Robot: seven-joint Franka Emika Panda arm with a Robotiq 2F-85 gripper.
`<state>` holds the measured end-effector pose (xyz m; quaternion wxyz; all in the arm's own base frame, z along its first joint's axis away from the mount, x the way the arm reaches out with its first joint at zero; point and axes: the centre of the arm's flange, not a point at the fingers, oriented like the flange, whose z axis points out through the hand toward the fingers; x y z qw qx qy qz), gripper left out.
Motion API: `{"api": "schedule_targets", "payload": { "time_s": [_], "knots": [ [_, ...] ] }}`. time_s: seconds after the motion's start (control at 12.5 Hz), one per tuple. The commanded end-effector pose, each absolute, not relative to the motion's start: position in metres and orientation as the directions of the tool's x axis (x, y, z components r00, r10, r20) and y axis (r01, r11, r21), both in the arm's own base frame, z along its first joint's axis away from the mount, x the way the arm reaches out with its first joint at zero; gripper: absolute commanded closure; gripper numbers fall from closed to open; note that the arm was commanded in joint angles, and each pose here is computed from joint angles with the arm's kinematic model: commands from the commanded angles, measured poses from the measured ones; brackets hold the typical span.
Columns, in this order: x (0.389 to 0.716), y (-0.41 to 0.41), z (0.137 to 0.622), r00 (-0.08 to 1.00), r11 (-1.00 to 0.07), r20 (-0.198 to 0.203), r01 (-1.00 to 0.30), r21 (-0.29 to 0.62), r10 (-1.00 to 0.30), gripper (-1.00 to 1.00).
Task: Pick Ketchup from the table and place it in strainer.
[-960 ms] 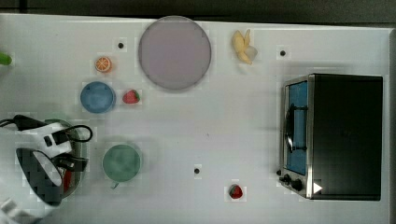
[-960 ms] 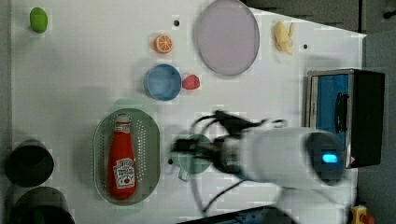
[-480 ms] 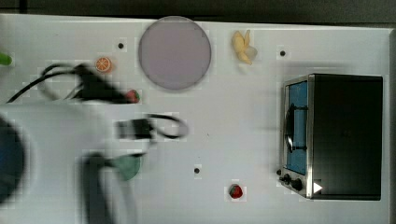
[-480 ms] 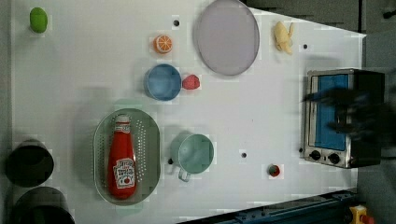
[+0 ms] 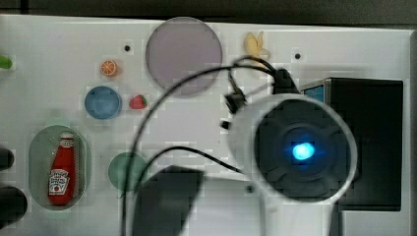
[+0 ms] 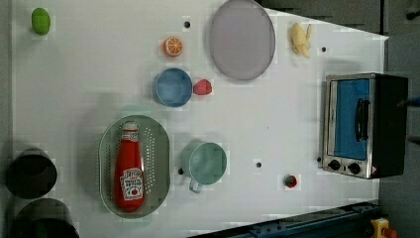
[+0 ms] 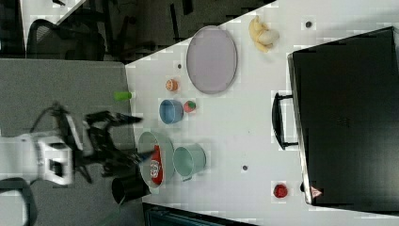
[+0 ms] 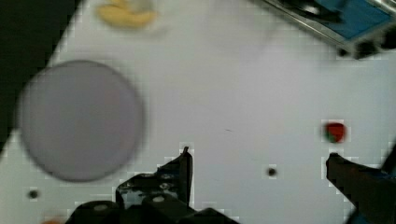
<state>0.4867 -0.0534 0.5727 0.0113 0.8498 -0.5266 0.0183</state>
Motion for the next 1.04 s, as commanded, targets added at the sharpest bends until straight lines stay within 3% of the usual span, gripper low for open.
{"api": "schedule_targets", "payload": {
  "time_s": [0.08, 1.04],
  "knots": [
    [0.4821, -0.0010, 0.5709, 0.571, -0.570, 0.028, -0.821, 0.032, -0.820, -1.00],
    [0.4819, -0.0022, 0.5680, 0.570, -0.569, 0.025, -0.822, 0.035, -0.822, -1.00]
  ]
}}
